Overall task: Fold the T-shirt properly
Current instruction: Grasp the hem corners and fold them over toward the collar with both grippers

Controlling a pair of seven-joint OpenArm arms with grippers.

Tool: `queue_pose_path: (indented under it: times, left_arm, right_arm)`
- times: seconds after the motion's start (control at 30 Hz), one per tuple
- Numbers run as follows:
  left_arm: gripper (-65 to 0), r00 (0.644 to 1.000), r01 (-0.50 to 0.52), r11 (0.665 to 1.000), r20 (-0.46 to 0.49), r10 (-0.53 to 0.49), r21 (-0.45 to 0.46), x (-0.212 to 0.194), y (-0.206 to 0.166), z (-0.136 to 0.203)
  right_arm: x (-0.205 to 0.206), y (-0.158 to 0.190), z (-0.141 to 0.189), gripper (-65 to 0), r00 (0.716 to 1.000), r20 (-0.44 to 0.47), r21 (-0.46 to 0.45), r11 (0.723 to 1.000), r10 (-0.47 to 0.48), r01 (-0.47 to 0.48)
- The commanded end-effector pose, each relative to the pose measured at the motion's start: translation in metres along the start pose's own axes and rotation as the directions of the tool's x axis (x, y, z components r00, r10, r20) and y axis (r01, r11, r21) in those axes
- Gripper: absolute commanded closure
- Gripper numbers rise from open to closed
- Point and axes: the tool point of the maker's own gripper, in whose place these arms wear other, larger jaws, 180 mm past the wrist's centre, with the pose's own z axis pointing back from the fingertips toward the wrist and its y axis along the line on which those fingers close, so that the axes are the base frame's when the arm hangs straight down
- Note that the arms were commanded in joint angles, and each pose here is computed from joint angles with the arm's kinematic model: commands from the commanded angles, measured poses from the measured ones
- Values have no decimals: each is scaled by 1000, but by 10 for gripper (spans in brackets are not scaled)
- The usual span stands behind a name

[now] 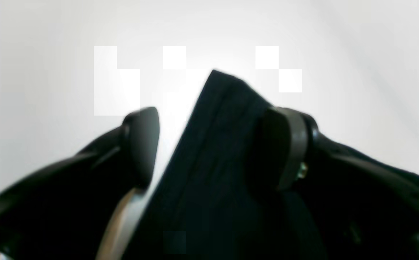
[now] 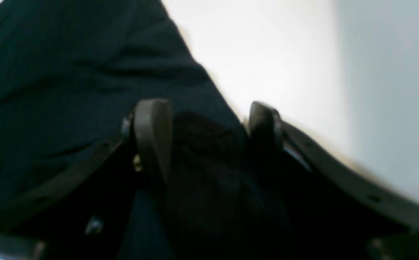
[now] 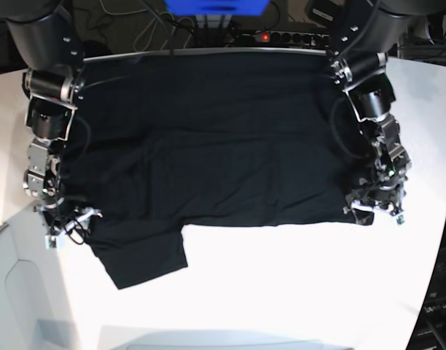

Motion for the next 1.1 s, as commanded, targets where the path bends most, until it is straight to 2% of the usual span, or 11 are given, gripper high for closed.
queue_pose_path:
  times: [0.0,0.1,0.33,0.4,0.43,0.53,0.57,0.67,0.8,1.07]
  left_arm:
    - [-433,1000,14,1000,18,-13,-8,14,-2,-1]
    - [-433,998,60,998,18,-59,-29,10,-12,-5]
    - [-421,998,68,997,13,-67,-33,9,-15,-5]
    - [-343,998,69,997,13,-68,-32,9,-14,-5]
    - [-276,998,69,997,15,-69,-32,10,-14,-5]
    - [-56,998,68,997,15,-67,-31,10,-14,-5]
    - [0,998,68,997,14,-67,-31,10,-14,-5]
    - [-22,997,71,997,23,-71,-31,13,-14,-4]
    - [0,997,69,997,30,-68,-32,15,-14,-3]
    - [0,985,153,988,89,-149,-31,48,-21,33]
  right_arm:
    - [-8,-3,0,-314,999,-52,-3,1000,9,-9]
    - [-7,-2,0,-236,999,-32,-2,1000,8,-8]
    - [-7,-1,0,-73,1000,-29,-1,1000,7,-7]
    - [-7,-1,0,-20,1000,-29,-1,1000,7,-7]
    - [-7,-2,0,0,1000,-29,-2,1000,8,-8]
    - [-7,-3,0,0,1000,-29,-3,1000,7,-7]
    - [-7,-3,0,0,1000,-29,-3,1000,7,-7]
    - [-6,-4,1,0,1000,-27,-6,1000,9,-9]
    - [3,-5,2,0,1000,-4,-9,1000,7,-8]
    - [44,-6,27,0,984,134,-43,993,114,-109]
